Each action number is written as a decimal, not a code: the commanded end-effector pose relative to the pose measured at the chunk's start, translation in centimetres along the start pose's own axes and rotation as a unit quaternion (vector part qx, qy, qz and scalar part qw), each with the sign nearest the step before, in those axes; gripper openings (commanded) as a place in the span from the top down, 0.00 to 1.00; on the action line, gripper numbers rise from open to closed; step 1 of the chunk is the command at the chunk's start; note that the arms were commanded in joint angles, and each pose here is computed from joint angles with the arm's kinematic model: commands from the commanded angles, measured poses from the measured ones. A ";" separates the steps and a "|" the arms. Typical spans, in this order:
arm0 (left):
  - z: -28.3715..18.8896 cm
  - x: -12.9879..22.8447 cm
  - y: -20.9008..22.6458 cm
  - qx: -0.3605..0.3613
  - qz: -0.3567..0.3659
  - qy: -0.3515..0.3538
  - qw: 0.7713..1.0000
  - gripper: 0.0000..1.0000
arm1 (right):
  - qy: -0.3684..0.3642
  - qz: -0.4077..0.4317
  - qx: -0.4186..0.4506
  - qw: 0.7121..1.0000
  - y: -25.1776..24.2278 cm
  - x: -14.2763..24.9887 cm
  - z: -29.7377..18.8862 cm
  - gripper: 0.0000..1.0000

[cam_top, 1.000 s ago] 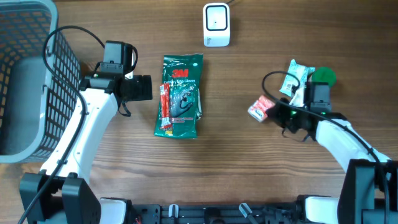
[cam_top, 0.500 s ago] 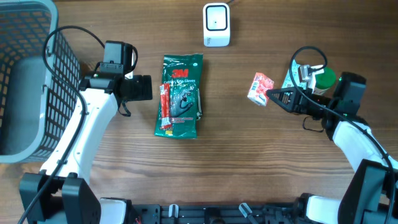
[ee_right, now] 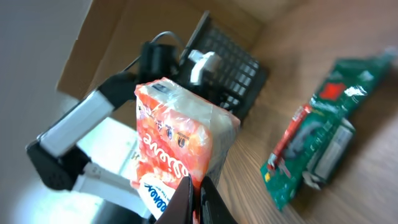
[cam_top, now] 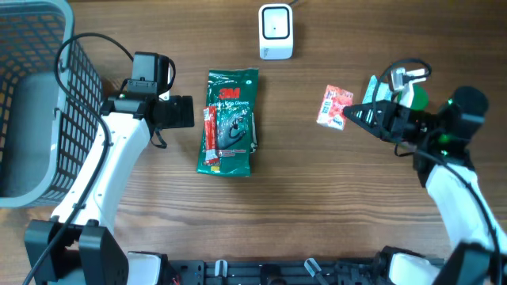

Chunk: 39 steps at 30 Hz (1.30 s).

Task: Scan the item barcode
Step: 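Rotate the tissue pack and carry it toward the white scanner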

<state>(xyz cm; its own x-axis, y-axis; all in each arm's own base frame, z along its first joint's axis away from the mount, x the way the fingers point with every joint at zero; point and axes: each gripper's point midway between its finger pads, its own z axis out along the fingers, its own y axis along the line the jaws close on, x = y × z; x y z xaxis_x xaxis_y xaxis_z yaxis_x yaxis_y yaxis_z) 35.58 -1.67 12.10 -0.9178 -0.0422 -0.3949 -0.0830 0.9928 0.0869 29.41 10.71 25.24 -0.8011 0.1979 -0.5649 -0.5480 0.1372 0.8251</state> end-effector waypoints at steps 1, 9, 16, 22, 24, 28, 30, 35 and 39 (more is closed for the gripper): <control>0.0 0.1 0.3 -0.003 0.002 0.000 1.000 0.00 | 0.038 -0.017 -0.024 0.999 5.5 0.5 0.6 0.96; 0.0 0.1 0.3 -0.003 0.002 0.000 1.000 0.00 | 0.021 -0.087 -0.015 0.996 12.9 0.3 0.6 0.96; 0.0 0.1 0.3 -0.003 0.002 0.000 1.000 0.00 | 0.020 -0.083 -0.031 0.996 14.7 0.7 1.2 0.96; 0.0 0.1 0.3 -0.003 0.002 0.000 1.000 0.00 | 0.028 -0.111 -0.058 0.992 15.1 1.0 2.4 0.96; 0.0 0.1 0.3 -0.003 0.002 0.000 1.000 0.00 | 0.033 -0.123 -0.056 0.990 13.7 0.8 2.6 0.96; 0.0 0.1 0.3 -0.003 0.002 0.000 1.000 0.00 | 0.043 -0.048 -0.043 0.997 7.3 0.0 3.3 0.96; 0.0 0.1 0.3 -0.003 0.002 0.000 1.000 0.00 | 0.022 0.014 -0.025 0.999 3.8 -0.5 3.6 0.96; 0.0 0.1 0.3 -0.003 0.002 0.000 1.000 0.00 | -0.025 0.100 0.052 0.993 -5.0 -0.3 4.8 0.95; 0.0 0.1 0.3 -0.003 0.002 0.000 1.000 0.00 | -0.036 0.114 0.096 0.988 -7.4 0.5 6.5 0.95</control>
<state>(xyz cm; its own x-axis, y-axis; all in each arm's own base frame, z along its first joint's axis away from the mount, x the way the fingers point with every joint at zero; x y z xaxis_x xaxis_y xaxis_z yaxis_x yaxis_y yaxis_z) 35.57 -1.68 12.09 -0.9179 -0.0422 -0.3945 -0.0828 0.9928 0.0866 33.11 15.53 19.53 -0.9346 0.2734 -0.2275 -0.1902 0.1564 0.9692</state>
